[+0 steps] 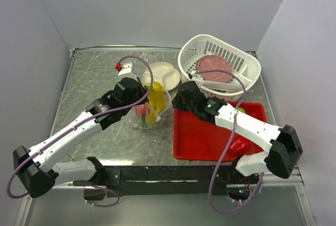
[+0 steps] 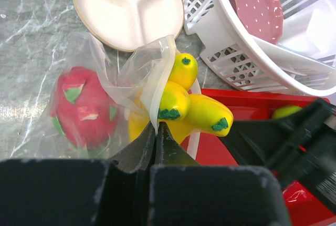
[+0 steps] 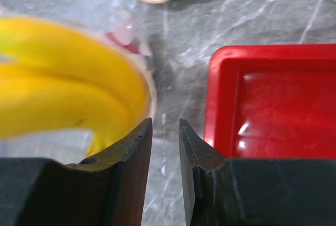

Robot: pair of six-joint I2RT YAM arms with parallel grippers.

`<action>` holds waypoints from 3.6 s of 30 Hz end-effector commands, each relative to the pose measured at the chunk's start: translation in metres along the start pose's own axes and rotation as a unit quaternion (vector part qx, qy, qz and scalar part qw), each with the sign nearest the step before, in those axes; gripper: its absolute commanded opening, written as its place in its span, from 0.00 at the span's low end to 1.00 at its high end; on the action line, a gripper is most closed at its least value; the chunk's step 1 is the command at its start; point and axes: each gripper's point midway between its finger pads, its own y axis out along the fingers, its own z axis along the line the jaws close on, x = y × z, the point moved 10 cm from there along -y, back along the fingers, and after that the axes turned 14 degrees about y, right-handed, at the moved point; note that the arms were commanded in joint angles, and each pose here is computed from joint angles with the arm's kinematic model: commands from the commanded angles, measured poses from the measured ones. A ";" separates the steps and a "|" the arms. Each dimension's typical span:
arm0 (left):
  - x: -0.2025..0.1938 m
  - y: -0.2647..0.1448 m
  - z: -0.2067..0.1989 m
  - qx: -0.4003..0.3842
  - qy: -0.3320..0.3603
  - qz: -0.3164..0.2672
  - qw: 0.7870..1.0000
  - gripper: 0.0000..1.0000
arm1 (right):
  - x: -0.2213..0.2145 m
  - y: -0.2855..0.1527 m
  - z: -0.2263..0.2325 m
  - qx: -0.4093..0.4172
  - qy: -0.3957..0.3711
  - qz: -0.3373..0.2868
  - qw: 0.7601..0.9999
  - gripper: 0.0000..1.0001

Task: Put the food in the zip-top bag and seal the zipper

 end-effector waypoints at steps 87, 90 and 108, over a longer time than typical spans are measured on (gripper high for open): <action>0.019 -0.022 0.012 -0.049 0.031 -0.035 0.998 0.03 | 0.033 -0.092 -0.035 -0.115 0.027 -0.080 0.990 0.91; 0.017 -0.022 0.009 -0.065 0.037 -0.022 0.997 0.03 | 0.034 -0.089 -0.084 -0.194 0.089 -0.098 0.972 1.00; 0.010 -0.015 0.002 -0.103 0.046 -0.002 0.994 0.02 | 0.064 -0.085 -0.212 -0.487 0.283 -0.124 0.817 1.00</action>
